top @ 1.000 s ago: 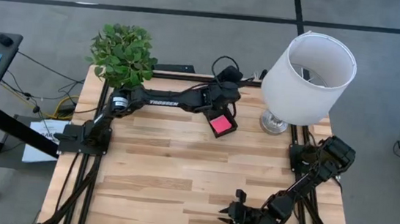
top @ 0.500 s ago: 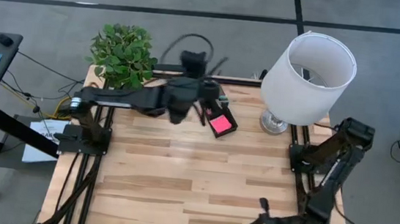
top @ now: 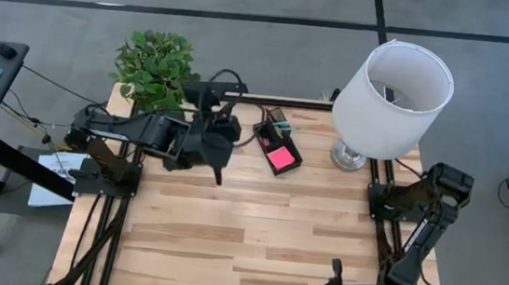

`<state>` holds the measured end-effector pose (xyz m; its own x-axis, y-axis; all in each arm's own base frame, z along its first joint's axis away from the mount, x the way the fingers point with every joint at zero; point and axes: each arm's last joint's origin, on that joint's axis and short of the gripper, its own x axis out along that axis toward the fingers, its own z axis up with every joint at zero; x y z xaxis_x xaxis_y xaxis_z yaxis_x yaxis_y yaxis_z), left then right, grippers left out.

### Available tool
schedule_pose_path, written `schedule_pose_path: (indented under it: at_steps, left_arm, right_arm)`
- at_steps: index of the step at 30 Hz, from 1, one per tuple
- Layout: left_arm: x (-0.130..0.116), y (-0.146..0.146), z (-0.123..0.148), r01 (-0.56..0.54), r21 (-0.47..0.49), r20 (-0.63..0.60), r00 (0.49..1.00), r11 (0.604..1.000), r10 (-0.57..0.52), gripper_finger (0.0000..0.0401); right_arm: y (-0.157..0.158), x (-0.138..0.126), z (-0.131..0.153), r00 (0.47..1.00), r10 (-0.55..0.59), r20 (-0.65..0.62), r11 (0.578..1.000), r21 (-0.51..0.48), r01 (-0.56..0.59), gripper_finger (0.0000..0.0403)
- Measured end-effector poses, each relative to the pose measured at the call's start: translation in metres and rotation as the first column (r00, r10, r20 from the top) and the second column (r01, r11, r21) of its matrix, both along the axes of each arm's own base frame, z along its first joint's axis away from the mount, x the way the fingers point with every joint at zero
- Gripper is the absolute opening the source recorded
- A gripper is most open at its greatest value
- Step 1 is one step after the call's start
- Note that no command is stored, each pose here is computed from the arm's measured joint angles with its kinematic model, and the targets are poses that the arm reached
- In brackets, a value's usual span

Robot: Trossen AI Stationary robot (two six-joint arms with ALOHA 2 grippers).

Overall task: Pick and place office supplies into organizer
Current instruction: Return to Home Position

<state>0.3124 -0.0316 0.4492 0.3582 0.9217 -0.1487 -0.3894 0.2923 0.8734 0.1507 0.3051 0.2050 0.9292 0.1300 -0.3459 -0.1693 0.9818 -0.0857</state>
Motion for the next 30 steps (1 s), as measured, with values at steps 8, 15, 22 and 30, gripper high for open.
schedule_pose_path:
  at_steps: [8, 15, 22, 30]
  left_arm:
    - [-0.010, -0.015, -0.016, 0.073, -0.118, -0.035, 0.996, 0.990, -0.078, 0.0194]
    - [-0.023, -0.034, -0.025, 0.112, -0.249, 0.030, 0.994, 0.962, -0.108, 0.0194]
    - [-0.040, -0.047, -0.035, 0.106, -0.451, -0.005, 0.993, 0.886, -0.121, 0.0194]
    - [-0.050, -0.063, -0.035, 0.159, -0.595, 0.022, 0.983, 0.788, -0.181, 0.0194]
  right_arm:
    - [-0.008, -0.002, 0.027, 0.999, -0.001, 0.038, 0.996, 0.086, -0.003, 0.0098]
    - [-0.013, 0.003, 0.037, 0.998, -0.023, 0.058, 0.990, 0.139, 0.015, 0.0098]
    - [-0.022, 0.017, 0.040, 0.995, -0.093, 0.044, 0.972, 0.218, 0.081, 0.0098]
    - [-0.041, 0.005, 0.081, 0.993, -0.064, 0.101, 0.957, 0.288, 0.032, 0.0098]
